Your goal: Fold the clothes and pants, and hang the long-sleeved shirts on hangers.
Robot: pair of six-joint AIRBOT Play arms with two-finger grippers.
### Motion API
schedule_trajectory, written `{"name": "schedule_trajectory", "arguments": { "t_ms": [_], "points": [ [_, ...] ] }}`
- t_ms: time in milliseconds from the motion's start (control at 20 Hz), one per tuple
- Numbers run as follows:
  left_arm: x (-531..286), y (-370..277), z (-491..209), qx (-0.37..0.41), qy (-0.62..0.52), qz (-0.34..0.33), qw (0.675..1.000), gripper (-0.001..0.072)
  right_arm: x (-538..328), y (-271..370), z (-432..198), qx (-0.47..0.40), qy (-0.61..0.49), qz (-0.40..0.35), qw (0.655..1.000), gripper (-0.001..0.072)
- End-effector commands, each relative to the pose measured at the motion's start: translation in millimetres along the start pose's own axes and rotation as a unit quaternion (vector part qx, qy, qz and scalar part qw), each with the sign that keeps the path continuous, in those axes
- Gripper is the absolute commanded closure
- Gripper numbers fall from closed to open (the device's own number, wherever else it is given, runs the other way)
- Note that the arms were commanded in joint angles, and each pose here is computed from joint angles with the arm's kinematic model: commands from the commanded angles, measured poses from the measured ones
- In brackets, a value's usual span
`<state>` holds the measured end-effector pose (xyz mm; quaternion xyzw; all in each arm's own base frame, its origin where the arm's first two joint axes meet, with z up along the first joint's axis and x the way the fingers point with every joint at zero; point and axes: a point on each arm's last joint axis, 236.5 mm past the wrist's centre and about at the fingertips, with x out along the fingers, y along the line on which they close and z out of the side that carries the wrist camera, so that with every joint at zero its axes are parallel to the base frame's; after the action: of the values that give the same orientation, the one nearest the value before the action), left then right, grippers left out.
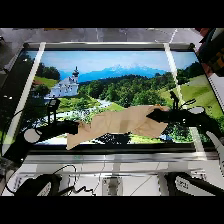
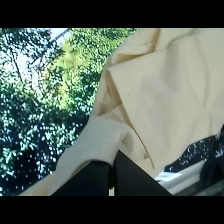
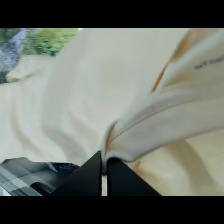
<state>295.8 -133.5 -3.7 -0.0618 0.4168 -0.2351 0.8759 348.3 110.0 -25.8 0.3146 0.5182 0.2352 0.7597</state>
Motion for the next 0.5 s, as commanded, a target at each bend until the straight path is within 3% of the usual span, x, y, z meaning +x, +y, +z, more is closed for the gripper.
{"name": "schedule_trajectory", "arguments": {
  "t_ms": [0,300,450],
  "points": [
    [-1,9,14,0.002,-0.03,0.019,0.999,0.0691,-24,46,23,-0.034,-0.035,0.044,0.998,0.0698],
    [-9,15,35,0.014,-0.068,0.038,0.997,0.0691,-91,137,73,-0.08,-0.155,0.106,0.979,0.0698],
    [-48,-1,83,0.041,-0.144,0.037,0.988,0.0691,-139,185,95,-0.134,-0.221,0.11,0.96,0.0698]
  ]
}}
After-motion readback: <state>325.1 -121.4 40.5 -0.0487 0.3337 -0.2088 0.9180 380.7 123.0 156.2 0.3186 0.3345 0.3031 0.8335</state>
